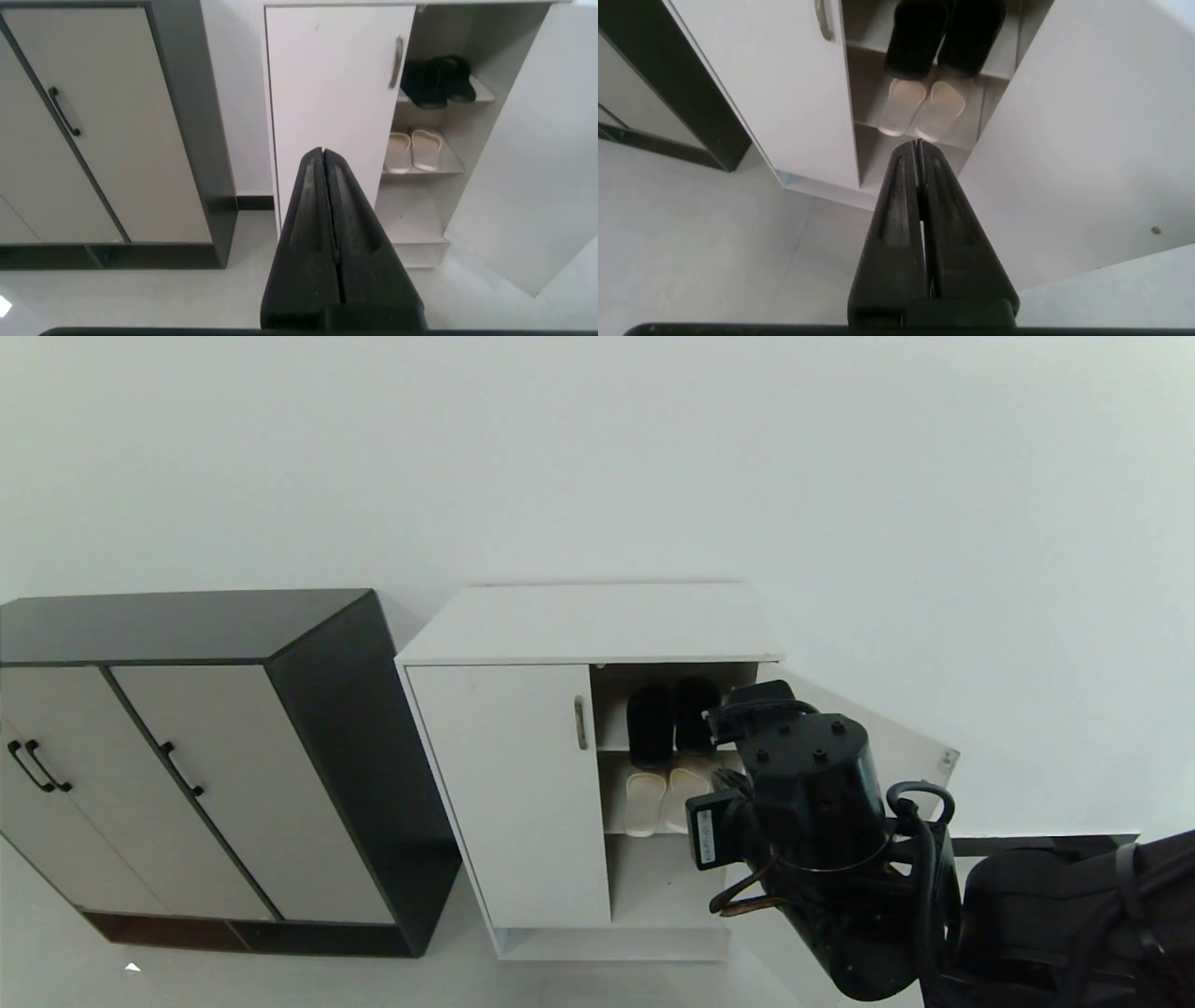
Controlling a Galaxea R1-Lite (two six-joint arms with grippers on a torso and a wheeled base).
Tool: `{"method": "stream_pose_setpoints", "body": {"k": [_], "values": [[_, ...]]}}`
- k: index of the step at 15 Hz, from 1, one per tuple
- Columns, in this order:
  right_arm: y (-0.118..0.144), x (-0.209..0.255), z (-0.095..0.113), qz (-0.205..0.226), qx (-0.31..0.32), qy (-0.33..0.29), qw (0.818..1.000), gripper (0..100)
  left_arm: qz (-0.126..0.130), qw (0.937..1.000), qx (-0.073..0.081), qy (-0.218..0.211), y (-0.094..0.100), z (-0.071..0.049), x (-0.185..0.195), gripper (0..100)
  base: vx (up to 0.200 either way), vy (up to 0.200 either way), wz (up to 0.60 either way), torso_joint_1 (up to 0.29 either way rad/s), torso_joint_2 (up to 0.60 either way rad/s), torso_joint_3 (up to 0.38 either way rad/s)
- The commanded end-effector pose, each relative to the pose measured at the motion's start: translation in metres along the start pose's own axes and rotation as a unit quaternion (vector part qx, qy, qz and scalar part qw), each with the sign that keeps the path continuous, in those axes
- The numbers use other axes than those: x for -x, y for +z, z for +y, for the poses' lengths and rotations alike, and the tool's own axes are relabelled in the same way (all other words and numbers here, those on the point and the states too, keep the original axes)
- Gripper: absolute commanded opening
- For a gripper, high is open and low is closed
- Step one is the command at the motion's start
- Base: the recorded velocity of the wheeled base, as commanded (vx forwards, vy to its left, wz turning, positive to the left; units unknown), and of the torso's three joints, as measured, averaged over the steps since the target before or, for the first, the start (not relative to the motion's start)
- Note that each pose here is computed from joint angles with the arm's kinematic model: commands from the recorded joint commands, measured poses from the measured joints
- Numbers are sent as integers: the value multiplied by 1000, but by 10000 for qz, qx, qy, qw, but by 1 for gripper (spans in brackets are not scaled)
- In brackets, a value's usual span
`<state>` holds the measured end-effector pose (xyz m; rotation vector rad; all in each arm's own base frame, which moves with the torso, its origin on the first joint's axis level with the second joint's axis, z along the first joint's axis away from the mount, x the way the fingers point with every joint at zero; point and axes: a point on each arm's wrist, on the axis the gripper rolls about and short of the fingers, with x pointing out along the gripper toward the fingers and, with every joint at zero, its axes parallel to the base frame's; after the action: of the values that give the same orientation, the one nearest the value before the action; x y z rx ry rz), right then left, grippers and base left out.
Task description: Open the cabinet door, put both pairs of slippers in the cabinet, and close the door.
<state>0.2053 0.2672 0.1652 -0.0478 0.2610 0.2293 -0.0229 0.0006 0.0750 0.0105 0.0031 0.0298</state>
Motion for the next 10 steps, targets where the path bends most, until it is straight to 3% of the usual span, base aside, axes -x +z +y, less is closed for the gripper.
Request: {"method": "stream_pose_setpoints", "body": {"k": [1, 10], "values": [[0, 0, 0, 0, 1, 2, 10000, 0, 8, 10000, 6, 4, 0, 0, 0, 0, 0, 0, 0, 246, -564, -320], [-8, -5, 0, 102, 69, -34, 9999, 0, 8, 10000, 6, 4, 0, 0, 0, 0, 0, 0, 0, 231, -515, -283]]}}
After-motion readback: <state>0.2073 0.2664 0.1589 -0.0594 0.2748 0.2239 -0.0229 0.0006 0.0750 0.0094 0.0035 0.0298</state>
